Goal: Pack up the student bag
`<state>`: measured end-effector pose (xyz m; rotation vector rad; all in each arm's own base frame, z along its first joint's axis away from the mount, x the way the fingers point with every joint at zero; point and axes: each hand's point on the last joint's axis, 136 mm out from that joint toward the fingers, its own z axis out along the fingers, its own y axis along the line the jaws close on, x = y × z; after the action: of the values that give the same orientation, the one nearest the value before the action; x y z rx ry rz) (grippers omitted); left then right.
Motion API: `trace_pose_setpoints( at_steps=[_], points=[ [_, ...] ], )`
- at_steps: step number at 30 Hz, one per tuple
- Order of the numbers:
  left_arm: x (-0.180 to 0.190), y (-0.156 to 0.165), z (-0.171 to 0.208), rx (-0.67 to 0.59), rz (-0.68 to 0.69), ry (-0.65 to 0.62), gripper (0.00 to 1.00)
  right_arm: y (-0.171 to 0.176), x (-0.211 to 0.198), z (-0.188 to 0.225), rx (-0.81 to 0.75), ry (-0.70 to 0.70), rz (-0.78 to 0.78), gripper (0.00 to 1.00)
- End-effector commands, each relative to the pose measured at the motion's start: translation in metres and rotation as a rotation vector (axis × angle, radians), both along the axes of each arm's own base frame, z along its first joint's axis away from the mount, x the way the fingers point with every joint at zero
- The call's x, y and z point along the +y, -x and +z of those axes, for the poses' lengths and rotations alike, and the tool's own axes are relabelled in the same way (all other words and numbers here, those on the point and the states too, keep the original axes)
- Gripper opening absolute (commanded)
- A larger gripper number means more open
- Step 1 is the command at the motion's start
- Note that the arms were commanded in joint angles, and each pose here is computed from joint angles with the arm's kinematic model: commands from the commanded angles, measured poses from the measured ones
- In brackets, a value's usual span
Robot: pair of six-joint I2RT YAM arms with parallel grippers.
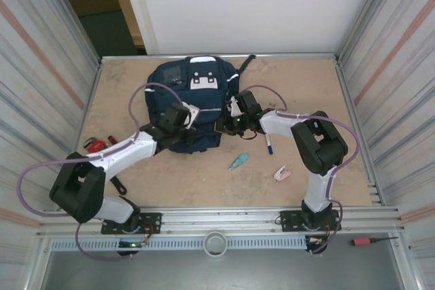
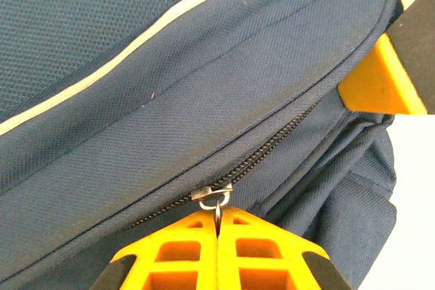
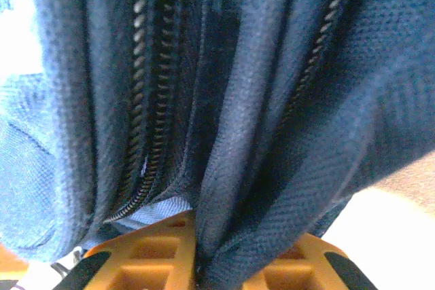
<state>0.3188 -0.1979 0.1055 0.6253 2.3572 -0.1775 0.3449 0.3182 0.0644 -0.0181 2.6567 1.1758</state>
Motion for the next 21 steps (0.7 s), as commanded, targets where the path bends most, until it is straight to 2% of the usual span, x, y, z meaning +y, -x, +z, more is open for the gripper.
trace_pose_setpoints(
  at_steps=[1,3,7,13,17,21],
  points=[
    [0.016,0.004,0.005,-0.018,0.038,-0.047,0.0,-0.015,-0.026,0.01,-0.054,0.03,-0.038,0.04],
    [0.024,0.002,0.003,-0.013,0.059,-0.065,0.0,-0.015,-0.043,0.01,-0.057,0.052,-0.046,0.0],
    [0.037,-0.002,-0.003,-0.005,0.089,-0.108,0.0,-0.02,-0.069,0.015,-0.053,0.059,-0.046,0.0],
    [0.048,-0.005,-0.011,0.008,0.11,-0.165,0.0,-0.03,-0.081,0.022,-0.038,0.078,0.024,0.0],
    [0.019,0.004,-0.002,-0.001,0.011,-0.078,0.0,-0.049,-0.082,0.019,-0.027,0.122,0.032,0.0],
    [-0.014,0.012,0.003,-0.008,-0.076,0.006,0.0,-0.068,-0.065,0.022,-0.023,0.087,0.035,0.04]
  ],
)
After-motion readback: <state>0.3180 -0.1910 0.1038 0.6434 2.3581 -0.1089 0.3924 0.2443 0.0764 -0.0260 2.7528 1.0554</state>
